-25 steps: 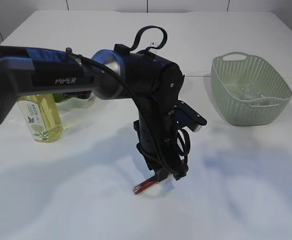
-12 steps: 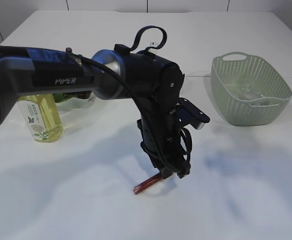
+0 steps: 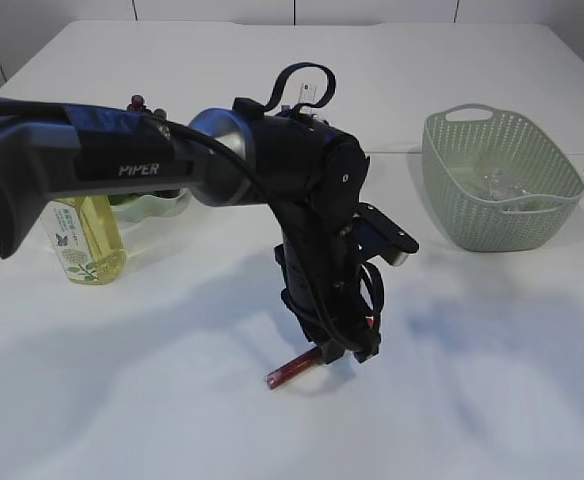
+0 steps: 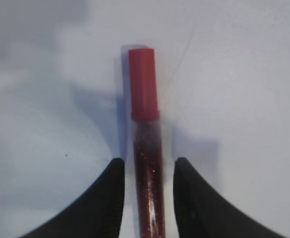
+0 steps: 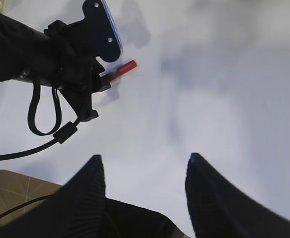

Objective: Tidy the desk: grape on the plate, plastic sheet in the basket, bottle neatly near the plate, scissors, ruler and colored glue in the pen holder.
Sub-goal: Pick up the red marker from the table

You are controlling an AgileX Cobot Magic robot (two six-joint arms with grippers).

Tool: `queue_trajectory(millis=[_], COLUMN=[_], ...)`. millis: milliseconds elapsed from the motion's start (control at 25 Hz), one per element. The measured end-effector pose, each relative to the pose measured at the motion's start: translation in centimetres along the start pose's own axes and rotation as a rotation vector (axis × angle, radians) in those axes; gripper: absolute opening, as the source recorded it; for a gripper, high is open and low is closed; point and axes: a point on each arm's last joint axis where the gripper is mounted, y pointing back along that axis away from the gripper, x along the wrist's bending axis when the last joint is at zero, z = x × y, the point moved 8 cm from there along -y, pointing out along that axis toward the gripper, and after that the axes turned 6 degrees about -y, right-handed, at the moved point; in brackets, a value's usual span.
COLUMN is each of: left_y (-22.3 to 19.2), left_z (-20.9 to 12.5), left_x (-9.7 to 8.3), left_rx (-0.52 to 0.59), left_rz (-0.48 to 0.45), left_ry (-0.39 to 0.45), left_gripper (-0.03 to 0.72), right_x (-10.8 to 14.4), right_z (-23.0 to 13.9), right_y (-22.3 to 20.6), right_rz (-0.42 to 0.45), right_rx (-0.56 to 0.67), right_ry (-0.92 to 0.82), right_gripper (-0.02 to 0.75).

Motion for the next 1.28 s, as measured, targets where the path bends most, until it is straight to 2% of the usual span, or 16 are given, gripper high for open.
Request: queue_trajectory(millis=[1280], left_y=[-0.82], left_z=[-0.17], left_x=[-0.18], left_rx=[0.013], left_rz=[-0.013], left_ry=[0.005], left_gripper=[0.238], right_x=[0.30], right_z=[-0.05], right_y=[0.01], right_rz=[0.018], right_rx=[0.003], right_ry=[0.002], right_gripper=[0.418])
